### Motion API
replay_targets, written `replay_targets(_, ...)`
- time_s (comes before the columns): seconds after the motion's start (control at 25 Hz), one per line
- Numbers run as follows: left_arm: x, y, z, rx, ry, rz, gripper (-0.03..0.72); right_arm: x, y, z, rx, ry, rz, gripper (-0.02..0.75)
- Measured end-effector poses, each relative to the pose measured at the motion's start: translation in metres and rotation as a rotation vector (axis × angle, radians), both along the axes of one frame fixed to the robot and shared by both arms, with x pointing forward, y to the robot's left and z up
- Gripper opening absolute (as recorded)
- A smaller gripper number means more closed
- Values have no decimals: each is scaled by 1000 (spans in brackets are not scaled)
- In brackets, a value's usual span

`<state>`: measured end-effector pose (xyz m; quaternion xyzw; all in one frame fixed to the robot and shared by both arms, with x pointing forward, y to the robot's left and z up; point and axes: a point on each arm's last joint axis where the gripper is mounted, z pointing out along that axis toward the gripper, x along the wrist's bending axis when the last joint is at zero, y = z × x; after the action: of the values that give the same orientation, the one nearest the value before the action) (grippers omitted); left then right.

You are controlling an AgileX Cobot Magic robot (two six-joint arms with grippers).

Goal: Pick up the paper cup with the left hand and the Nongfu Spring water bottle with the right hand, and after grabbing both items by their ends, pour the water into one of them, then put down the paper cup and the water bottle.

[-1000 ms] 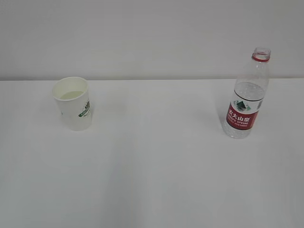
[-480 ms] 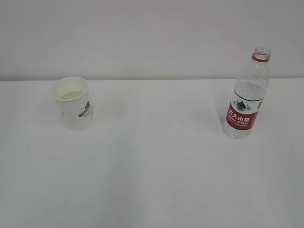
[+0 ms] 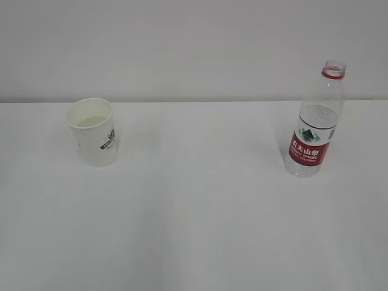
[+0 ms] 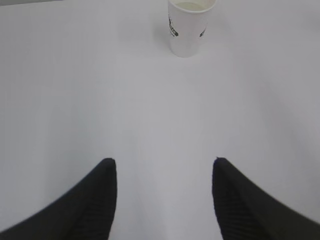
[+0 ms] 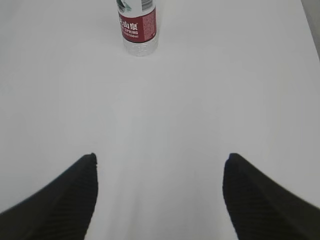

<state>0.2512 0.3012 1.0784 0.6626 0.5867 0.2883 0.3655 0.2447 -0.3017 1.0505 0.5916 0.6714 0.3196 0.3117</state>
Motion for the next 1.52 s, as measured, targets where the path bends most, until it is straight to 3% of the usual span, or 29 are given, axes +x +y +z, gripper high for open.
replay_targets(0.28,0,0,-2,3,17,0,444,1,0,0,1,-6,0,587)
replay_targets(0.52,4,-2,-20,1,82,-8,444,1,0,0,1,-6,0,587)
replay_targets(1.52,7,-4,-23,-10,71,-13,442,1,0,-2,0,-2,0,587)
